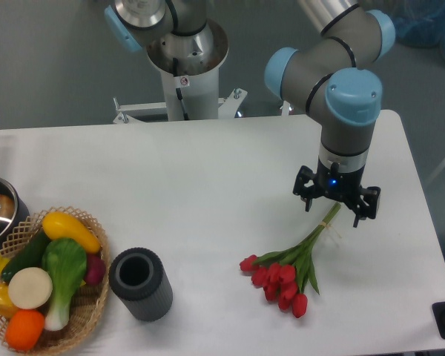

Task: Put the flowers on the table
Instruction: 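Open the gripper to release the tulips and lift it away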

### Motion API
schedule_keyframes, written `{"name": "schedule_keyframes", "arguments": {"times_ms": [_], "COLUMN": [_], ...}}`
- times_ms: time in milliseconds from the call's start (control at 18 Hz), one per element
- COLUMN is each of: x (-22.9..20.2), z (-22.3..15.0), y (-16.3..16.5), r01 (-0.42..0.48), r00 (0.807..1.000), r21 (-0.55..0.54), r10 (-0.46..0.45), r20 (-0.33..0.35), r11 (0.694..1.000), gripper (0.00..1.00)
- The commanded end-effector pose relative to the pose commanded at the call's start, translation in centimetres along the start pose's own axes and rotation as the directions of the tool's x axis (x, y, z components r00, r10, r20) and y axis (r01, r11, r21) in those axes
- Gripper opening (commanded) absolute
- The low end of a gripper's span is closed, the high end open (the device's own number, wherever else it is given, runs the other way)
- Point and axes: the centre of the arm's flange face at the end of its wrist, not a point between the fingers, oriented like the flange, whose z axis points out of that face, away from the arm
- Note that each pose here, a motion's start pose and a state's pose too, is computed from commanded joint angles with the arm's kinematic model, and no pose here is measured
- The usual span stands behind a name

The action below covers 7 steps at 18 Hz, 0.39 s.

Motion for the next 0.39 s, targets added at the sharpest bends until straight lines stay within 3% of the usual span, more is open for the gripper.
{"name": "schedule_keyframes", "arguments": {"times_ms": [389], "x": [-0.61], "z": [0.1], "y": [0.66], "r01": [0.011], "r00": [1.0], "r21": [-0.003], "r10": [-0.011], "r20": [0.014], "r11": [1.0], "gripper": [1.0]}}
